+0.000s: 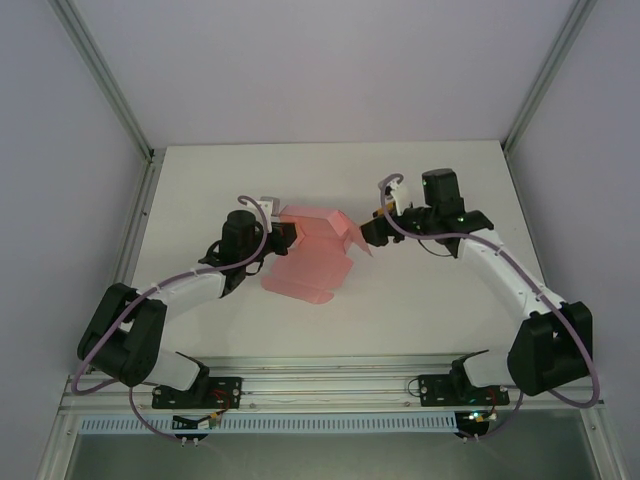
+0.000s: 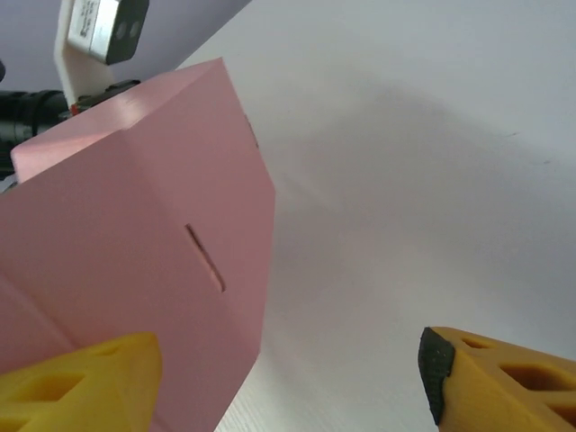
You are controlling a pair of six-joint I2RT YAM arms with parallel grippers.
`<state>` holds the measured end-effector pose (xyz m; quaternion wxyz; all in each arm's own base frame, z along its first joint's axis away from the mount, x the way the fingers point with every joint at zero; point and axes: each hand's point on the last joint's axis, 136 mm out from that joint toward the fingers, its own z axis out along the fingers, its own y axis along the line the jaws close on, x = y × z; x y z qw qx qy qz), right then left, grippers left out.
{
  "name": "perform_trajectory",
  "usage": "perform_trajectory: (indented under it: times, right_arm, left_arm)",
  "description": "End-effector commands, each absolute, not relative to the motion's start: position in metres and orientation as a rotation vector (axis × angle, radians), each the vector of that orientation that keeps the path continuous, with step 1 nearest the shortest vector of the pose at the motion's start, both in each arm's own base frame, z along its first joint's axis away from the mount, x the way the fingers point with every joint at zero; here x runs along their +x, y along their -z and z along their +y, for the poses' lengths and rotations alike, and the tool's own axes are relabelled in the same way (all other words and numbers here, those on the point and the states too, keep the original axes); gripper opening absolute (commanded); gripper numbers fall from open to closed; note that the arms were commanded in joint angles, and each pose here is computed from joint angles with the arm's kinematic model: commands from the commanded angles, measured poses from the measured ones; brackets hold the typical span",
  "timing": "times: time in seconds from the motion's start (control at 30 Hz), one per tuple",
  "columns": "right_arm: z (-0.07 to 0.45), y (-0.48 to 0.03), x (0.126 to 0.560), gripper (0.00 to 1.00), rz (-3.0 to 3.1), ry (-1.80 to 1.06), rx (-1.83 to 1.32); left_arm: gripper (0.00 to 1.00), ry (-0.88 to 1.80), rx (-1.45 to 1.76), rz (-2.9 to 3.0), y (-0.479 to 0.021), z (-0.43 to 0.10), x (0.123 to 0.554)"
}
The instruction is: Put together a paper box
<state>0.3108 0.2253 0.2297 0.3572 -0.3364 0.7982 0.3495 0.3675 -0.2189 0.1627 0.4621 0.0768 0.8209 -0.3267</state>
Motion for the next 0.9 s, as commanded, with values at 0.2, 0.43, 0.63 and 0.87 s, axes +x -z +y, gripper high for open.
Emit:
perform_trajectory:
  times: [0.2,0.43,0.63,0.87]
  right_arm:
    - [0.259,-0.218,0.283,0.67,2.039,-0.866,-1.010]
    - [0.278,-0.208,0.300,0.62,2.074,-0.708,-0.980]
    - [0.282,-0.210,0.328,0.62,2.036,-0.446,-0.838]
    - [0.252,-0.210,0.367,0.55,1.977,-0.080,-0.612]
  left_arm:
    - [0.00,0.794,0.134,2.012,-0.175,-0.221,0.384]
    - [0.00,0.796,0.115,2.031,-0.174,-0.221,0.384]
    - [0.00,0.764,0.096,2.052,-0.171,-0.217,0.381]
    - [0.00,0.683,0.074,2.072,-0.184,-0.216,0.368]
